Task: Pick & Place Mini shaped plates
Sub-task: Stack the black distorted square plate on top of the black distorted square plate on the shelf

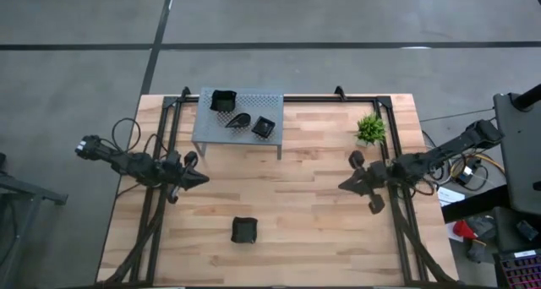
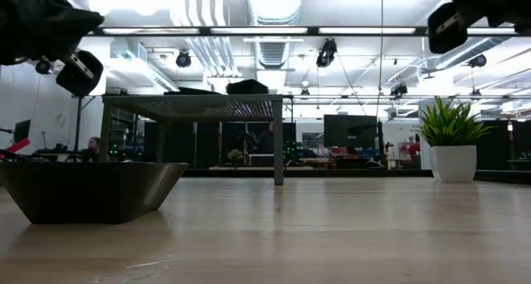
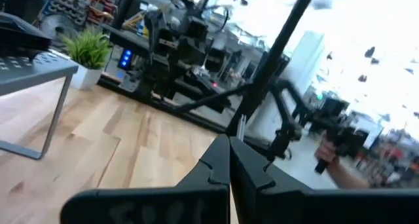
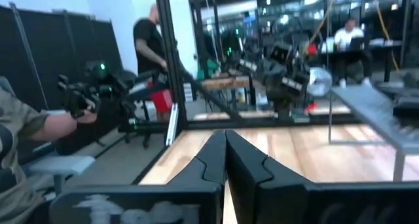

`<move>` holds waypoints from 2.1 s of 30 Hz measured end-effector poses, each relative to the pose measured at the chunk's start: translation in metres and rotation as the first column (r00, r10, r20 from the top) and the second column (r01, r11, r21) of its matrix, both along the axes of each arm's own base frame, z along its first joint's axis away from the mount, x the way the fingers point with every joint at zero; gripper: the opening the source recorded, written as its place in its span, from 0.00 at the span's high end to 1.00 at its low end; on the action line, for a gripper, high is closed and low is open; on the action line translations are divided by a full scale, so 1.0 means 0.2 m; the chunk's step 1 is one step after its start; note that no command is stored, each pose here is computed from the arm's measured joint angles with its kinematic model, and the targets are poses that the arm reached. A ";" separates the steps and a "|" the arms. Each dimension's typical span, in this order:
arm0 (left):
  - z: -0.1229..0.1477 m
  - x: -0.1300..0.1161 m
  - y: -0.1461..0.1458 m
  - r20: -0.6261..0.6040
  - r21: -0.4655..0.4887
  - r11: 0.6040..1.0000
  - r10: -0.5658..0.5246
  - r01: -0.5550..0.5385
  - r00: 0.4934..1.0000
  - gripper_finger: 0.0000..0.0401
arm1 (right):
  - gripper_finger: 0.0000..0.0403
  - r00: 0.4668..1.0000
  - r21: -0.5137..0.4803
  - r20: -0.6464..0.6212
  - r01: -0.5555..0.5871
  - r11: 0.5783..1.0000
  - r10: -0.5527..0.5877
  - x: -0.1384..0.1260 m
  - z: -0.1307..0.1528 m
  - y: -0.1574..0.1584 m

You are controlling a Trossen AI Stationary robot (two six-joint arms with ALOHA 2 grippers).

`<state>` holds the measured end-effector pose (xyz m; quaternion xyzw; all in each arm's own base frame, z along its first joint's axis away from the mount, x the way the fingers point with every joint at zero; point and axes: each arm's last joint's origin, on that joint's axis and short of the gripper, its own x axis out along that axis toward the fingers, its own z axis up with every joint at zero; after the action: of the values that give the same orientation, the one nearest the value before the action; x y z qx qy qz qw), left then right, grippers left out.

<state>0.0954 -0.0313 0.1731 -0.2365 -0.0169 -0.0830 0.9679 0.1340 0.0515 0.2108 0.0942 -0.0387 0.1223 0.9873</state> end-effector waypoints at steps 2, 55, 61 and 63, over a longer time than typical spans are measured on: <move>0.01 0.00 0.00 0.017 -0.028 1.000 0.006 -0.006 1.000 1.00 | 0.98 0.999 -0.008 0.034 0.002 1.000 -0.002 -0.03 0.00 -0.01; 0.08 0.83 -0.47 -0.788 0.233 0.941 0.035 0.246 0.614 0.54 | 0.98 0.968 -0.174 -0.211 0.101 0.980 -0.137 -0.20 -0.22 -0.10; -0.05 0.86 -0.48 -0.837 0.251 0.931 0.070 0.267 0.543 0.54 | 0.98 0.967 -0.177 -0.215 0.097 0.979 -0.135 -0.20 -0.22 -0.10; -0.09 0.87 -0.48 -0.848 0.258 0.924 0.077 0.281 0.525 0.54 | 0.98 0.967 -0.176 -0.215 0.097 0.980 -0.135 -0.20 -0.22 -0.10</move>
<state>0.2685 -0.1280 0.1545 -0.0638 0.4834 -0.0174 0.8729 0.0941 0.0310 0.1660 0.0237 0.0787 0.0554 0.9951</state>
